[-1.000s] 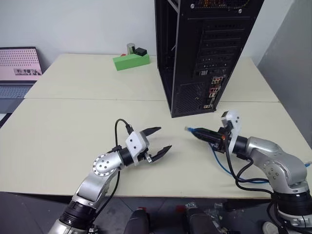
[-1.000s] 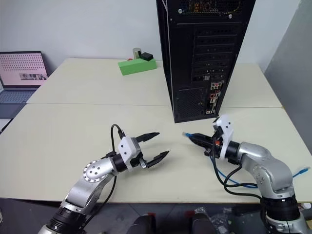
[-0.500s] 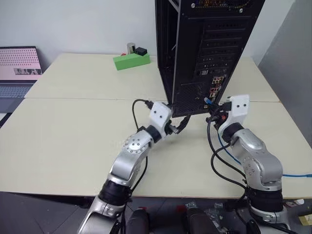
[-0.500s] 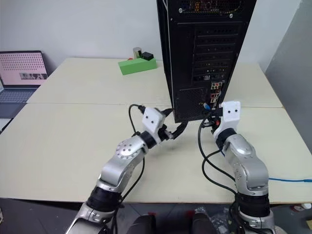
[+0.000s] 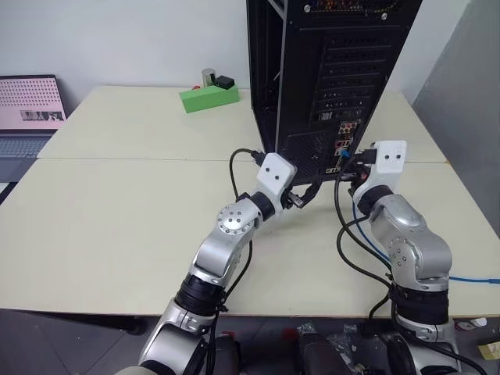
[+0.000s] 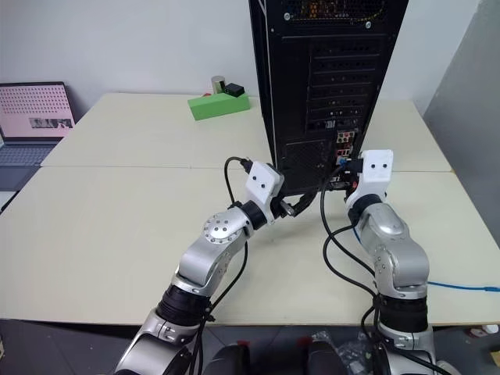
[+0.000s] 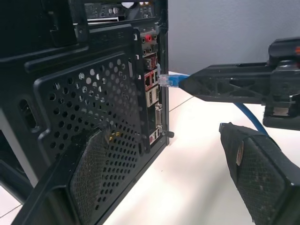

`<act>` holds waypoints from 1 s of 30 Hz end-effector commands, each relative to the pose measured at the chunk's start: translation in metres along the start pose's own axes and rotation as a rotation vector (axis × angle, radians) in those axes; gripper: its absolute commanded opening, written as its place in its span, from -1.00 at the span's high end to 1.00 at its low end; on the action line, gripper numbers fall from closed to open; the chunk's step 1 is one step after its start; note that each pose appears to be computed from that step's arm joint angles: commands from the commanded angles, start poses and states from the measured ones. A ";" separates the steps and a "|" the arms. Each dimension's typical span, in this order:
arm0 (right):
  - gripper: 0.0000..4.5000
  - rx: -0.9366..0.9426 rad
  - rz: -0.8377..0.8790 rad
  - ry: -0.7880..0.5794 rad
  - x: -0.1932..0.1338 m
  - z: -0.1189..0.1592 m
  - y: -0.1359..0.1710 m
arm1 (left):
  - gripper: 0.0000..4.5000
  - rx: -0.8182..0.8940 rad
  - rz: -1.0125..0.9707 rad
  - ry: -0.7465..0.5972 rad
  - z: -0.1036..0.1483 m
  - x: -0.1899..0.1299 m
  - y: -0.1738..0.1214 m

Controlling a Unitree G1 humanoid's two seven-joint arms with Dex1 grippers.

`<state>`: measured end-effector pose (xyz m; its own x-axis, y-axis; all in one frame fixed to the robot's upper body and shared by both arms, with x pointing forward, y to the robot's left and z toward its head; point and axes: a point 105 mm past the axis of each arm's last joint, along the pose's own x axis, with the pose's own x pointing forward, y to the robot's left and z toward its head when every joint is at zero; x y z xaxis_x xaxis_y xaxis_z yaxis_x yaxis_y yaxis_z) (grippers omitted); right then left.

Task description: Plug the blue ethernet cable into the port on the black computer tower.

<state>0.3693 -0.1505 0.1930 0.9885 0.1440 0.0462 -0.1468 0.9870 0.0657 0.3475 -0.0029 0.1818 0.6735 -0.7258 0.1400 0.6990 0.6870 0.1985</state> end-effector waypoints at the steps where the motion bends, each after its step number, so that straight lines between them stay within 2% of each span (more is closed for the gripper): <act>1: 1.00 -0.016 -0.022 -0.054 0.003 0.016 -0.004 | -0.76 0.016 -0.010 -0.038 0.011 0.000 -0.001; 30: 1.00 -0.080 0.001 -0.073 0.024 0.020 -0.001 | -0.76 0.037 -0.017 -0.042 0.012 -0.002 -0.005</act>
<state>0.3917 -0.1535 0.1912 0.9904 0.1318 0.0417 -0.1322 0.9912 0.0057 0.3461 -0.0025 0.1772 0.6704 -0.7315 0.1242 0.7025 0.6796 0.2111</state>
